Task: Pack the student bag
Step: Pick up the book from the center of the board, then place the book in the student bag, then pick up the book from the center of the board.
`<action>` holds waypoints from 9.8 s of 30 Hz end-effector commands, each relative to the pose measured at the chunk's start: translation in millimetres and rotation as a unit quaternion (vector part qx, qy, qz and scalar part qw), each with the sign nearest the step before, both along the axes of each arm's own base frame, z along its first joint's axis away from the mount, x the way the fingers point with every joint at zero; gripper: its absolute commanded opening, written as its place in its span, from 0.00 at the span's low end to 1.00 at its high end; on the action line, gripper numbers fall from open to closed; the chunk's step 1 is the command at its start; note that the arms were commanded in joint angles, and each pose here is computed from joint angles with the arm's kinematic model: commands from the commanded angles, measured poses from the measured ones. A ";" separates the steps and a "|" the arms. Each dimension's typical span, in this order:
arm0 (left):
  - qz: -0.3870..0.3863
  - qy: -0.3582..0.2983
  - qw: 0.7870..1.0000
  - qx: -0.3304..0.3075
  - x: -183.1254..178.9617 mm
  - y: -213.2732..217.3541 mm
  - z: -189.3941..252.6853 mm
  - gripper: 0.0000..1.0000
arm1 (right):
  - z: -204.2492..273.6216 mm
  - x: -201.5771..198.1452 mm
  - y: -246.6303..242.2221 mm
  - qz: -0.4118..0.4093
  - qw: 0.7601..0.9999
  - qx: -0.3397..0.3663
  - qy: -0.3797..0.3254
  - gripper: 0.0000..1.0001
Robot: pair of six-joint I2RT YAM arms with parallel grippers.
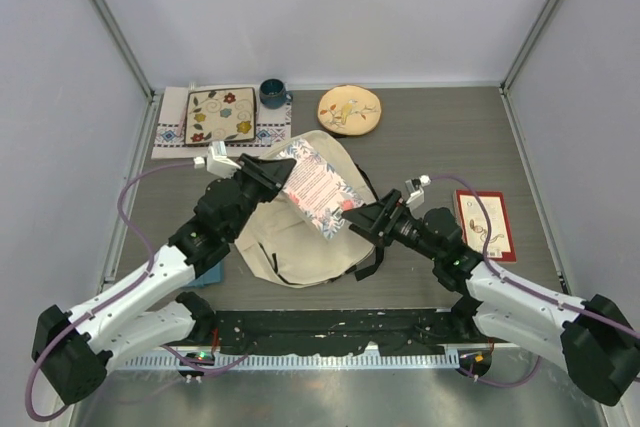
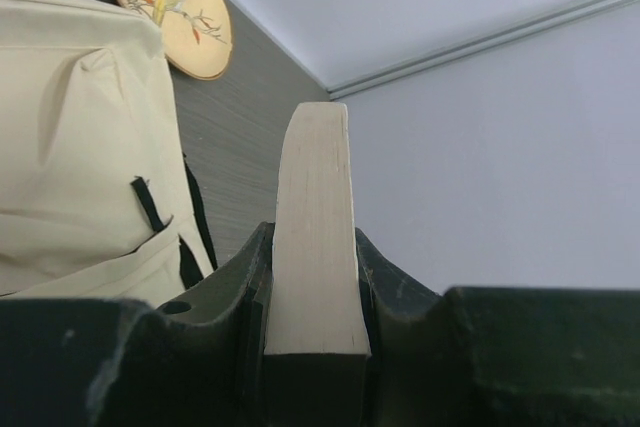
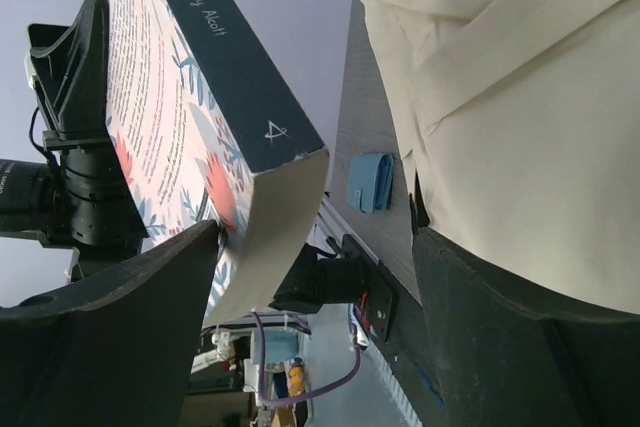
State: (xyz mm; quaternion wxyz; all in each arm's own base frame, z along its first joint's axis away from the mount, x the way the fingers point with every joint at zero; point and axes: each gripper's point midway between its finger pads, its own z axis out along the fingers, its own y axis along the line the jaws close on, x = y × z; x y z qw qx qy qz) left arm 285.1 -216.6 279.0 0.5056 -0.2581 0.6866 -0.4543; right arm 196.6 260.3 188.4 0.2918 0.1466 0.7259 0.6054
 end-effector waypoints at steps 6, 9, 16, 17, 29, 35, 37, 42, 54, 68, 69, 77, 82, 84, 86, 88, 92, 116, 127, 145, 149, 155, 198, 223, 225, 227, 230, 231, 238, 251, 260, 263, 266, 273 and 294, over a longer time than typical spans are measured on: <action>-0.019 -0.078 0.989 -0.126 -1.0 -9.0 63.7 0.00 | 58.9 7.8 24.5 0.000 0.994 0.085 -0.074 0.83; -0.022 -0.075 0.988 -0.132 -0.5 -11.1 60.6 0.00 | 65.1 7.9 32.8 0.010 0.992 0.099 -0.077 0.80; -0.024 -0.070 0.988 -0.138 -1.3 -11.5 57.5 0.00 | 80.5 8.9 33.5 0.005 0.986 0.133 -0.097 0.47; -0.021 -0.070 0.988 -0.136 -1.3 -10.0 57.1 0.00 | 82.4 9.5 32.2 0.002 0.986 0.134 -0.102 0.42; -0.050 -0.024 0.998 0.029 -2.2 -18.0 26.3 0.90 | 85.0 12.8 -1.2 -0.074 0.987 0.068 -0.126 0.01; -0.112 0.027 0.979 0.170 -23.7 -14.3 -29.2 0.99 | 69.9 26.3 -59.1 -0.203 0.972 -0.045 -0.108 0.01; -0.134 0.045 0.970 0.198 -33.9 -14.3 -46.2 1.00 | 62.9 24.8 -75.8 -0.227 0.965 -0.077 -0.103 0.01; -0.209 0.060 0.926 0.309 -70.8 -26.5 -85.4 1.00 | 58.7 21.1 -127.0 -0.313 0.937 -0.132 -0.083 0.01; -0.392 0.009 0.780 0.488 -144.5 -105.0 -135.7 0.85 | 74.4 9.4 -181.2 -0.392 0.900 -0.177 -0.073 0.01; -0.397 0.024 0.726 0.560 -143.2 -132.0 -177.2 0.69 | 62.2 7.8 -173.0 -0.374 0.909 -0.173 -0.062 0.01; -0.394 0.027 0.725 0.564 -142.4 -131.5 -180.6 0.68 | 61.5 7.8 -172.9 -0.374 0.909 -0.174 -0.061 0.01; -0.384 0.044 0.720 0.576 -138.0 -134.8 -200.1 0.59 | 64.4 6.2 -171.4 -0.369 0.913 -0.159 -0.073 0.01; -0.372 0.046 0.723 0.581 -133.9 -135.1 -202.2 0.44 | 62.7 5.5 -172.0 -0.369 0.913 -0.159 -0.073 0.01; -0.369 0.045 0.724 0.581 -132.8 -135.2 -200.9 0.38 | 62.0 5.2 -171.9 -0.368 0.913 -0.160 -0.072 0.01; -0.364 0.041 0.728 0.580 -130.8 -135.7 -196.3 0.26 | 61.4 5.2 -171.5 -0.368 0.913 -0.159 -0.071 0.01; -0.361 0.039 0.730 0.579 -129.8 -135.4 -193.8 0.11 | 60.7 5.3 -171.4 -0.368 0.913 -0.160 -0.071 0.01; -0.340 0.032 0.741 0.579 -123.9 -131.9 -182.3 0.00 | 59.0 4.8 -171.2 -0.366 0.914 -0.163 -0.069 0.01; -0.152 0.001 0.866 0.477 -28.2 -67.4 -15.1 0.00 | 72.2 -42.9 -132.8 -0.209 0.970 -0.110 -0.048 0.01; -0.134 -0.031 0.908 0.396 -35.0 -66.3 22.2 0.00 | 54.6 -73.3 -94.3 -0.083 0.992 -0.090 0.007 0.01; -0.205 -0.059 0.911 0.354 -59.8 -79.5 19.9 0.00 | 57.7 -30.4 -16.9 -0.018 1.000 -0.001 -0.023 0.01; -0.214 -0.062 0.910 0.349 -66.0 -78.2 18.8 0.00 | 62.7 -19.4 0.5 -0.007 0.999 0.027 -0.024 0.01; -0.215 -0.067 0.915 0.336 -69.4 -77.2 19.8 0.00 | 41.6 0.4 16.1 -0.018 0.999 0.040 0.008 0.01; -0.235 -0.062 0.913 0.328 -79.7 -76.0 11.1 0.00 | -91.0 17.8 46.8 -0.117 0.978 -0.139 0.107 0.73; -0.276 -0.057 0.906 0.315 -90.1 -88.9 4.4 0.00 | -49.3 81.3 127.5 -0.105 0.987 -0.116 -0.026 0.68; -0.271 -0.056 0.907 0.317 -89.7 -86.5 4.1 0.00 | -55.7 75.0 123.8 -0.101 0.988 -0.114 -0.015 0.68; -0.264 -0.053 0.909 0.319 -88.6 -83.3 2.2 0.00 | -70.8 67.1 108.9 -0.106 0.986 -0.125 -0.003 0.70; -0.255 -0.049 0.910 0.322 -87.2 -78.5 -0.7 0.00 | -74.3 56.4 85.8 -0.112 0.983 -0.144 -0.006 0.72; -0.252 -0.048 0.911 0.323 -86.6 -77.5 -2.6 0.00 | -68.2 50.1 76.9 -0.112 0.983 -0.144 -0.011 0.72; -0.240 -0.040 0.913 0.326 -83.9 -73.9 -8.3 0.00 | -39.2 30.6 35.3 -0.121 0.979 -0.161 -0.044 0.73; -0.267 0.001 0.909 0.320 -94.1 -79.1 -37.7 0.00 | -1.7 9.9 -94.2 -0.273 0.935 -0.227 -0.015 0.74; -0.318 0.055 0.892 0.315 -104.7 -102.6 -82.0 0.00 | 30.1 8.2 -190.8 -0.411 0.845 -0.338 -0.048 0.77; -0.336 0.069 0.885 0.314 -108.8 -110.3 -92.5 0.09 | 39.6 4.6 -209.6 -0.430 0.821 -0.371 -0.049 0.78; -0.348 0.068 0.882 0.311 -114.3 -115.3 -92.5 0.17 | 51.4 0.4 -228.7 -0.451 0.801 -0.388 -0.060 0.78; -0.346 0.059 0.885 0.306 -115.2 -116.5 -84.8 0.46 | 44.8 4.2 -226.6 -0.422 0.769 -0.474 -0.072 0.80; -0.313 0.034 0.901 0.298 -111.4 -100.4 -57.8 0.94 | -41.5 85.9 -296.8 -0.373 0.801 -0.443 0.154 0.99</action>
